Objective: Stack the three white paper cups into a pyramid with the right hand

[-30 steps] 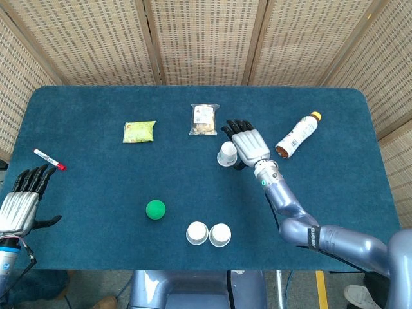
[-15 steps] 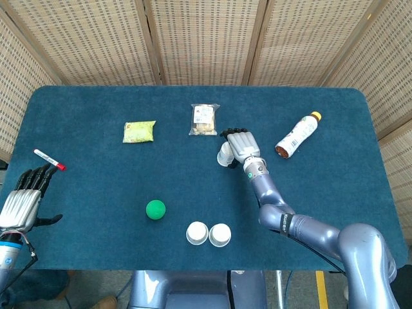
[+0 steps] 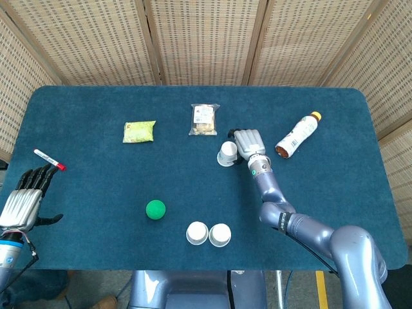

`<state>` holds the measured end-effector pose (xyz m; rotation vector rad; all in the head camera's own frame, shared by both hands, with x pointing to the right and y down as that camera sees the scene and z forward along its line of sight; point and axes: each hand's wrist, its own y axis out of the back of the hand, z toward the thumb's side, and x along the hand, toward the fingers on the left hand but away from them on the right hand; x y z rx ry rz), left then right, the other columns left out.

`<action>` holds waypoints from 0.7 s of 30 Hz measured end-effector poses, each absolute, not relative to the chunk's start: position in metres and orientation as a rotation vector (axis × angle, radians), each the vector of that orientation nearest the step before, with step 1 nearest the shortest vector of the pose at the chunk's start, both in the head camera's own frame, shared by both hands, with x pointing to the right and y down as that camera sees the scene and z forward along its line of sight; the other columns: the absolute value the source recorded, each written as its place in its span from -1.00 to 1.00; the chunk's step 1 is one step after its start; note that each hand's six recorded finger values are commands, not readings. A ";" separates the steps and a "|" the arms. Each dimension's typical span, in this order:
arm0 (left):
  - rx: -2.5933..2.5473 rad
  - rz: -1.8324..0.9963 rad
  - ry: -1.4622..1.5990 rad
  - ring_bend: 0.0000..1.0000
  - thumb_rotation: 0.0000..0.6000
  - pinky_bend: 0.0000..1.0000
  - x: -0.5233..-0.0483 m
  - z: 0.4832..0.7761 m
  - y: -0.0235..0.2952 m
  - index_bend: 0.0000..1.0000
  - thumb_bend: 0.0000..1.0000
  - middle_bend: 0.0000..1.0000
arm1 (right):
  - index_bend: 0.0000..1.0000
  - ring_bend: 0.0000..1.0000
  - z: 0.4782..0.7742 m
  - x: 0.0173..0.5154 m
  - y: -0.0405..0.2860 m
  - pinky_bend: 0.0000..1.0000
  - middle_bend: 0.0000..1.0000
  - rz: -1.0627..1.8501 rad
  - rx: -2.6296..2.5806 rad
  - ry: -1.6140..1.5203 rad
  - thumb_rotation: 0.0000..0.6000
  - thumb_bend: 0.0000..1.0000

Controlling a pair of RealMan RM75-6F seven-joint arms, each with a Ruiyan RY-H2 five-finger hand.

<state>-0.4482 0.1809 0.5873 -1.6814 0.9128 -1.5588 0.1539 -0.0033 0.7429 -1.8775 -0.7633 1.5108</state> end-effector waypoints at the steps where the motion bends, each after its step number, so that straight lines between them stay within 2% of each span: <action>1: -1.683 -1.559 0.910 -1.00 1.00 -1.00 -0.448 0.588 0.181 -1.00 -1.00 -1.00 | -0.29 -0.20 0.743 0.154 -0.003 0.03 -0.15 1.509 -1.889 -0.774 1.00 -0.81; 7: -1.681 -1.564 0.904 -1.00 1.00 -1.00 -0.447 0.590 0.181 -1.00 -1.00 -1.00 | -0.23 -0.13 0.745 0.155 -0.004 0.09 -0.08 1.507 -1.920 -0.813 1.00 -0.74; 15: -1.678 -1.570 0.901 -1.00 1.00 -1.00 -0.447 0.591 0.181 -1.00 -1.00 -1.00 | 0.05 0.05 0.745 0.154 -0.006 0.22 0.14 1.498 -1.963 -0.900 1.00 -0.50; 21: -1.679 -1.566 0.899 -1.00 1.00 -1.00 -0.446 0.591 0.182 -1.00 -1.00 -1.00 | 0.08 0.07 0.742 0.151 -0.003 0.23 0.16 1.484 -2.000 -0.915 1.00 -0.47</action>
